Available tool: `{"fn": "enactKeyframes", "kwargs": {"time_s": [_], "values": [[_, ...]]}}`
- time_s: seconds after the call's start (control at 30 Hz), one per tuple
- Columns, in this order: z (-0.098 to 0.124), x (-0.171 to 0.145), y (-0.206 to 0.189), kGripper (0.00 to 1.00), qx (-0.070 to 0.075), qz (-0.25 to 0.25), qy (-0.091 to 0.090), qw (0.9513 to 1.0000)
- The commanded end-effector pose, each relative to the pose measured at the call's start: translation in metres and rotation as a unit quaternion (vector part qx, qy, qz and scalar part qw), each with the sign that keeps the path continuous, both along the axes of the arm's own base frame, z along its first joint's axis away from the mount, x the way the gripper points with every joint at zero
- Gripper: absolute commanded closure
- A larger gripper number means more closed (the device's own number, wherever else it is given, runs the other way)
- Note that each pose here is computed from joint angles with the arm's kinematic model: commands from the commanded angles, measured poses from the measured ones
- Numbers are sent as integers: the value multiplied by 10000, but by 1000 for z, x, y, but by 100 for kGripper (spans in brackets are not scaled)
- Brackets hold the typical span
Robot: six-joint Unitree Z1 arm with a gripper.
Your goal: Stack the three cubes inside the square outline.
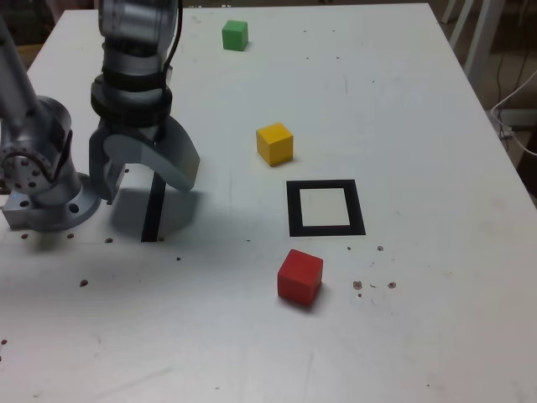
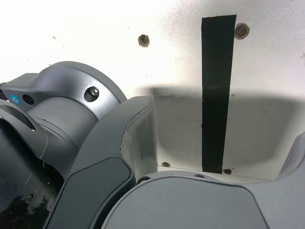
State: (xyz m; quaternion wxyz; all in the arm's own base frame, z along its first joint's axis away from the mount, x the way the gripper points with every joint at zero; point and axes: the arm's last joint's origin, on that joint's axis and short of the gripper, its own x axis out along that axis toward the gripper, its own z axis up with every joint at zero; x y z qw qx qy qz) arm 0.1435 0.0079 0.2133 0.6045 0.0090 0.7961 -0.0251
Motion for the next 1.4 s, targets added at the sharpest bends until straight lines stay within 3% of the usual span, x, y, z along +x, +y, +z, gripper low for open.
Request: {"fn": "enactKeyframes", "kwargs": {"time_s": [0.0,0.47,0.8,1.37], "values": [[0,-1,0,0,4,-18,-15,10000],[0,-1,0,0,-14,-13,-6,10000],[8,6,-7,0,-150,-47,-58,9999],[38,40,-53,0,-85,-368,-68,9993]]}}
